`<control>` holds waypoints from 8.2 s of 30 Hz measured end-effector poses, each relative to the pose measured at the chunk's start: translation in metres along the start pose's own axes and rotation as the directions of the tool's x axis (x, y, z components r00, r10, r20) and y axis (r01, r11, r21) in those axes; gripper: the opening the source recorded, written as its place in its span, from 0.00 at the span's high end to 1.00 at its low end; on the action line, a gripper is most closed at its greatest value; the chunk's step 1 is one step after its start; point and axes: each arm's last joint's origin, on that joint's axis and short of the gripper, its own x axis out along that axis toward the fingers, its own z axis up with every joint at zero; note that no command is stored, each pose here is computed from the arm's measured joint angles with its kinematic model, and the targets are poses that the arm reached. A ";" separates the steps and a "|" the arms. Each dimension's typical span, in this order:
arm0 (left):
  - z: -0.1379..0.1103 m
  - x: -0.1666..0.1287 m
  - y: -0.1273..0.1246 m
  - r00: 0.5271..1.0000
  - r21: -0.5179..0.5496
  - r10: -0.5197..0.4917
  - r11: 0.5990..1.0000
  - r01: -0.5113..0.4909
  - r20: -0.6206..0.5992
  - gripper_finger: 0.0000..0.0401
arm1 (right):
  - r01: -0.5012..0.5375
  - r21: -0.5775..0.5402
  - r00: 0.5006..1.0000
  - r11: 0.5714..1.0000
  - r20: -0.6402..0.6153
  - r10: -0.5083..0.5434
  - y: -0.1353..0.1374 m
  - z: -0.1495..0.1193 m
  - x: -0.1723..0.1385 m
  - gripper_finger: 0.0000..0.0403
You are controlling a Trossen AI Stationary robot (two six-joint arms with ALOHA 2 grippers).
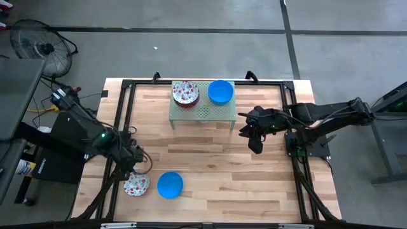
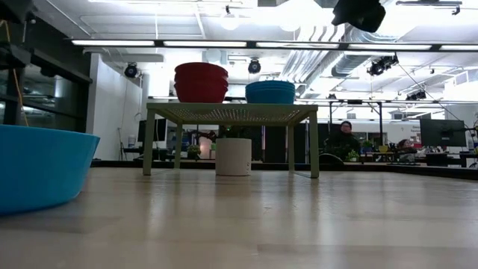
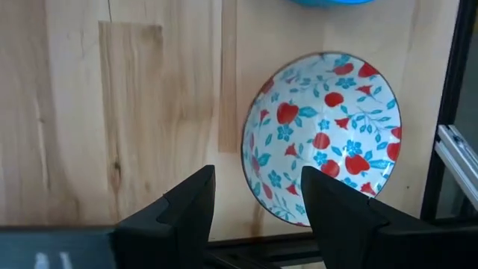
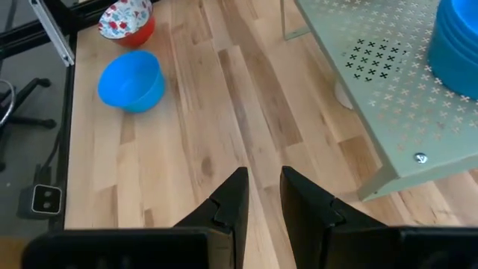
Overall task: Pick & Place Mini bowls
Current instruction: Stack the red patterned bowl on the red patterned bowl on the shelf, then stack the blue bowl on the blue bowl on the shelf
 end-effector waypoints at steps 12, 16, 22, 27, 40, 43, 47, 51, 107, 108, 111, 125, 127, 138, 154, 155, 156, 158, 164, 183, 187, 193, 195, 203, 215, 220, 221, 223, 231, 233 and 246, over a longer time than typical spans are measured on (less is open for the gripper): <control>-0.003 0.025 -0.019 0.991 0.021 0.121 0.993 -0.120 -0.051 0.51 | 0.006 -0.014 1.000 1.000 0.006 -0.006 0.004 -0.002 -0.001 0.83; -0.001 0.035 -0.022 0.984 0.017 0.164 0.986 -0.163 -0.068 0.51 | 0.005 -0.014 1.000 1.000 0.007 -0.005 0.004 -0.002 -0.001 0.83; 0.003 0.048 -0.026 0.975 0.030 0.208 0.978 -0.207 -0.077 0.51 | 0.003 -0.015 1.000 1.000 0.011 -0.003 0.005 -0.001 -0.001 0.83; 0.007 0.059 -0.031 0.975 0.031 0.212 0.977 -0.210 -0.072 0.51 | 0.003 -0.016 1.000 1.000 0.011 -0.003 0.005 -0.001 -0.001 0.83; 0.011 0.077 -0.037 0.970 0.011 0.225 0.974 -0.225 -0.088 0.61 | 0.003 -0.024 1.000 1.000 0.011 -0.003 0.005 -0.001 -0.001 0.83; 0.011 0.079 -0.037 0.968 -0.008 0.233 0.972 -0.234 -0.092 0.69 | 0.003 -0.027 1.000 1.000 0.011 -0.003 0.005 -0.001 -0.001 0.83; 0.011 0.082 -0.037 0.964 -0.010 0.245 0.969 -0.247 -0.106 0.79 | 0.003 -0.035 1.000 0.999 0.011 -0.003 0.005 -0.001 -0.001 0.83; 0.011 0.084 -0.040 0.967 -0.013 0.220 0.975 -0.224 -0.132 0.91 | 0.003 -0.035 1.000 0.999 0.011 -0.002 0.005 -0.001 -0.001 0.83; 0.129 -0.208 0.115 0.513 -0.686 0.706 0.674 -0.273 0.489 0.99 | 0.102 0.153 0.991 0.983 -0.099 -0.088 -0.005 -0.011 -0.001 0.83; 0.135 -0.208 0.123 0.514 -0.686 0.696 0.681 -0.254 0.501 0.99 | 0.107 0.154 0.991 0.982 -0.096 -0.093 -0.005 -0.011 -0.001 0.83; 0.148 -0.204 0.149 0.542 -0.688 0.672 0.692 -0.219 0.504 0.99 | 0.117 0.169 0.990 0.979 -0.093 -0.102 -0.005 -0.011 -0.001 0.83; 0.186 -0.188 0.204 0.731 -0.740 0.571 0.659 -0.137 0.373 0.99 | 0.177 0.223 0.976 0.959 -0.165 -0.142 -0.009 -0.019 -0.002 0.83; 0.189 -0.187 0.206 0.767 -0.745 0.548 0.652 -0.143 0.333 0.99 | 0.173 0.224 0.976 0.959 -0.170 -0.137 -0.009 -0.019 -0.002 0.83; 0.191 -0.173 0.214 0.845 -0.745 0.509 0.626 -0.230 0.167 0.99 | 0.166 0.216 0.976 0.962 -0.176 -0.128 -0.008 -0.019 -0.003 0.83; 0.201 -0.163 0.227 0.858 -0.742 0.482 0.639 -0.205 0.178 0.99 | 0.176 0.201 0.973 0.964 -0.181 -0.140 -0.009 -0.020 -0.003 0.83; 0.202 -0.161 0.229 0.859 -0.742 0.481 0.638 -0.207 0.174 0.99 | 0.177 0.201 0.973 0.963 -0.182 -0.141 -0.009 -0.020 -0.003 0.83; 0.204 -0.160 0.230 0.857 -0.740 0.484 0.639 -0.207 0.178 0.99 | 0.178 0.200 0.973 0.963 -0.184 -0.142 -0.009 -0.020 -0.003 0.83; 0.207 -0.159 0.232 0.859 -0.735 0.473 0.651 -0.189 0.198 0.96 | 0.181 0.199 0.972 0.963 -0.188 -0.144 -0.009 -0.020 -0.003 0.83; 0.206 -0.160 0.233 0.863 -0.709 0.461 0.679 -0.193 0.207 0.75 | 0.191 0.195 0.968 0.962 -0.202 -0.151 -0.010 -0.022 -0.003 0.83; 0.195 -0.234 0.197 0.766 -0.621 0.594 0.704 -0.345 0.248 0.51 | 0.183 0.196 0.968 0.963 -0.209 -0.142 -0.010 -0.022 -0.003 0.83; 0.194 -0.236 0.182 0.774 -0.586 0.598 0.709 -0.391 0.208 0.51 | 0.180 0.197 0.968 0.964 -0.211 -0.138 -0.010 -0.022 -0.003 0.83; 0.196 -0.228 0.154 0.810 -0.497 0.554 0.766 -0.407 0.191 0.51 | 0.175 0.198 0.968 0.965 -0.215 -0.131 -0.010 -0.022 -0.003 0.83; 0.201 -0.224 0.142 0.820 -0.451 0.531 0.798 -0.400 0.213 0.51 | 0.173 0.198 0.968 0.965 -0.216 -0.129 -0.009 -0.022 -0.003 0.83; 0.213 -0.206 0.084 0.859 -0.285 0.435 0.888 -0.361 0.270 0.51 | 0.159 0.210 0.967 0.965 -0.231 -0.109 -0.009 -0.023 -0.003 0.83; 0.196 -0.134 0.011 0.918 -0.163 0.381 0.918 -0.361 0.111 0.51 | 0.171 0.168 0.960 0.971 -0.250 -0.126 -0.001 -0.031 -0.006 0.83; 0.177 -0.097 -0.005 0.931 -0.186 0.363 0.918 -0.350 0.045 0.51 | 0.223 0.124 0.948 0.967 -0.261 -0.185 0.005 -0.039 -0.010 0.83; 0.172 -0.089 -0.008 0.933 -0.192 0.358 0.919 -0.345 0.038 0.51 | 0.233 0.118 0.944 0.965 -0.266 -0.195 0.007 -0.042 -0.011 0.83; 0.168 -0.076 -0.014 0.946 -0.218 0.315 0.931 -0.293 0.076 0.51 | 0.249 0.111 0.939 0.962 -0.273 -0.212 0.010 -0.046 -0.013 0.83; 0.130 -0.009 -0.037 0.978 -0.300 0.208 0.932 -0.201 -0.009 0.51 | 0.250 0.122 0.945 0.960 -0.245 -0.215 0.025 -0.057 -0.019 0.83; 0.126 0.001 -0.043 0.985 -0.311 0.172 0.937 -0.159 0.017 0.51 | 0.248 0.122 0.947 0.961 -0.238 -0.214 0.028 -0.058 -0.020 0.83; 0.112 0.047 -0.036 0.990 -0.413 0.142 0.902 -0.122 0.017 0.51 | 0.233 0.128 0.954 0.964 -0.223 -0.201 0.037 -0.065 -0.024 0.83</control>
